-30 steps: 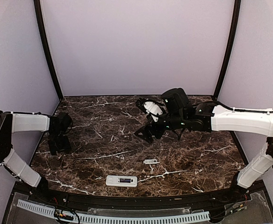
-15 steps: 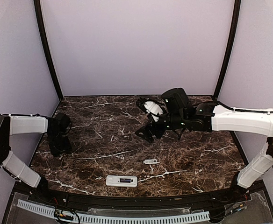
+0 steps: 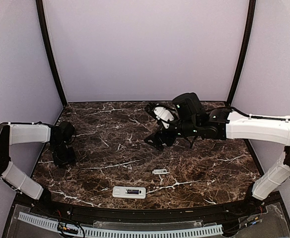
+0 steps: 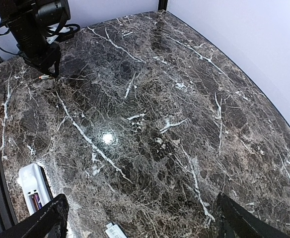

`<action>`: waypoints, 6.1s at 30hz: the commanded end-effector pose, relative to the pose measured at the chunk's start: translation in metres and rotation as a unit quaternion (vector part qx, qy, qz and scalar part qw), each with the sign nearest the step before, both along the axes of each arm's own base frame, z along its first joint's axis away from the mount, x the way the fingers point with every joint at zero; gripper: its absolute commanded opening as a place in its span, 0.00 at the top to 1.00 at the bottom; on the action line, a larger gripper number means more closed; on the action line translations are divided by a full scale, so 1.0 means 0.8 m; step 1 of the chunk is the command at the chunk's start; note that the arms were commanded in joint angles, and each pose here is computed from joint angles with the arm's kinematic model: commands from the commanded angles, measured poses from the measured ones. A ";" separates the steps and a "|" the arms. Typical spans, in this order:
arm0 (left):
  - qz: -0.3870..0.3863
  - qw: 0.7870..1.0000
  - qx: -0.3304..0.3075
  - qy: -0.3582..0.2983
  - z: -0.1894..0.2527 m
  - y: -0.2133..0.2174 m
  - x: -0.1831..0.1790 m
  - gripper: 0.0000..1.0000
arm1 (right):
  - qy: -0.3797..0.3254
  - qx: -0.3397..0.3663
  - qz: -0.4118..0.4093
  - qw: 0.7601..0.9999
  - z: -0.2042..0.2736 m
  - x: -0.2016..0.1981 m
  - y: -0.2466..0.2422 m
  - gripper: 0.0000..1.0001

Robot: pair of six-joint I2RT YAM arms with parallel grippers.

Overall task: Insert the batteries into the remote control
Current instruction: Pick up the battery from the center of the board, then pass from the left arm to the right

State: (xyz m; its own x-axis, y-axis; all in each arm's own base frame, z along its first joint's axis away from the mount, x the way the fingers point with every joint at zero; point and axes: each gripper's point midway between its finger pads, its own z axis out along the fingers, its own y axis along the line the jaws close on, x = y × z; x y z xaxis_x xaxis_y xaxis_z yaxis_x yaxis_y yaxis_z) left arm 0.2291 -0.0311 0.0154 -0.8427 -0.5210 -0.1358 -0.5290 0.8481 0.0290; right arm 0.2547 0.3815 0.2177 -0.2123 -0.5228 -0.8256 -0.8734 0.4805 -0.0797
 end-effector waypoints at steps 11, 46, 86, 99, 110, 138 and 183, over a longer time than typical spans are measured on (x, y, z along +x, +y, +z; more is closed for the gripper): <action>-0.082 0.992 0.001 0.099 -0.015 -0.038 -0.053 0.64 | -0.025 0.001 -0.016 1.000 0.015 0.012 -0.005 0.01; -0.188 0.964 0.056 0.181 -0.011 -0.066 -0.073 0.92 | -0.038 0.005 -0.015 0.999 0.035 0.011 -0.010 0.01; -0.552 0.769 0.020 -0.321 0.217 -0.330 0.172 1.00 | 0.345 0.377 -0.097 0.854 0.064 0.231 -0.111 0.11; -0.539 0.796 -0.003 -0.274 0.173 -0.313 0.172 1.00 | 0.450 0.249 -0.150 0.844 -0.048 0.202 -0.096 0.12; -0.549 0.794 0.016 -0.261 0.146 -0.284 0.170 1.00 | 0.497 0.197 -0.144 0.833 -0.088 0.195 -0.059 0.17; -0.348 0.722 -0.238 -0.548 0.378 -0.361 0.115 1.00 | 0.123 0.228 -0.022 0.965 0.111 0.044 -0.041 0.26; -0.319 0.523 -0.382 -0.692 0.527 -0.375 -0.105 1.00 | -0.246 0.332 0.073 0.908 0.277 -0.136 0.018 0.54</action>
